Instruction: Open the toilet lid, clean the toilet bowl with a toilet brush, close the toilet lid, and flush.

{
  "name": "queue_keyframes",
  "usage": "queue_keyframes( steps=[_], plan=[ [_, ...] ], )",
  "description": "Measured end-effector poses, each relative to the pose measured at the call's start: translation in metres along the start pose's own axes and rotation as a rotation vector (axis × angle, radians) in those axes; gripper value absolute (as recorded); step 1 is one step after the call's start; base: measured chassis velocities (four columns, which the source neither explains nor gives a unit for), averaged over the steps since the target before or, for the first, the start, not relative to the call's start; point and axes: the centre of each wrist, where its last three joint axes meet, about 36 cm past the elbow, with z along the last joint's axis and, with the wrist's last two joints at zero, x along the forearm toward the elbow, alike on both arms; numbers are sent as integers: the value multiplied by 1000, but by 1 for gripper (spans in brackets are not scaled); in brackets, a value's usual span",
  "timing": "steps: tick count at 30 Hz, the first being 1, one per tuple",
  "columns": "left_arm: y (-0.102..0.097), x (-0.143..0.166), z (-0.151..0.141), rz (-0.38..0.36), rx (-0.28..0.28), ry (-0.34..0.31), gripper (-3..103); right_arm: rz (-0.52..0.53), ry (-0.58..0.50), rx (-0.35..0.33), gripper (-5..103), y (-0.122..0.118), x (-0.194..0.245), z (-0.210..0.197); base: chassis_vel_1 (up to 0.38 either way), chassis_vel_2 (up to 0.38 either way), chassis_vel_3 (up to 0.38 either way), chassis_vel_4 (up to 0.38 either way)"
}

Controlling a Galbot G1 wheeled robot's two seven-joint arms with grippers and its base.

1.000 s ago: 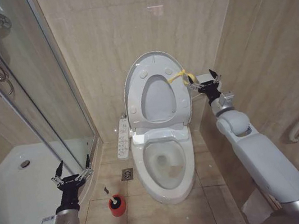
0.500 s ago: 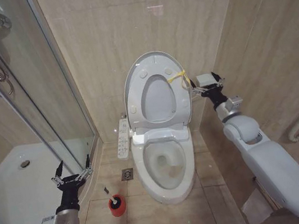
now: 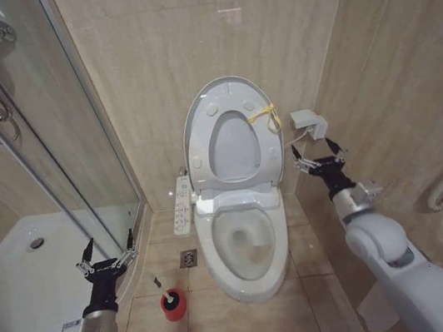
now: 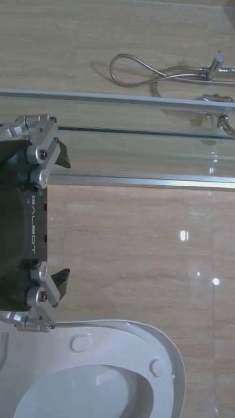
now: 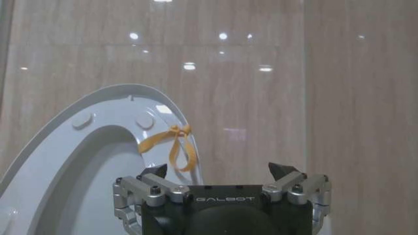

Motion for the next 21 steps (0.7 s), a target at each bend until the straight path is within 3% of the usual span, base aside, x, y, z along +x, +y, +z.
queue_keyframes(
  steps=[9,21],
  plan=[
    [0,0,0,0,0,0,100,56,42,26,100,9,37,8,0,0,0,0],
    [0,0,0,0,0,0,100,141,70,48,100,0,94,18,0,0,0,0]
  ],
)
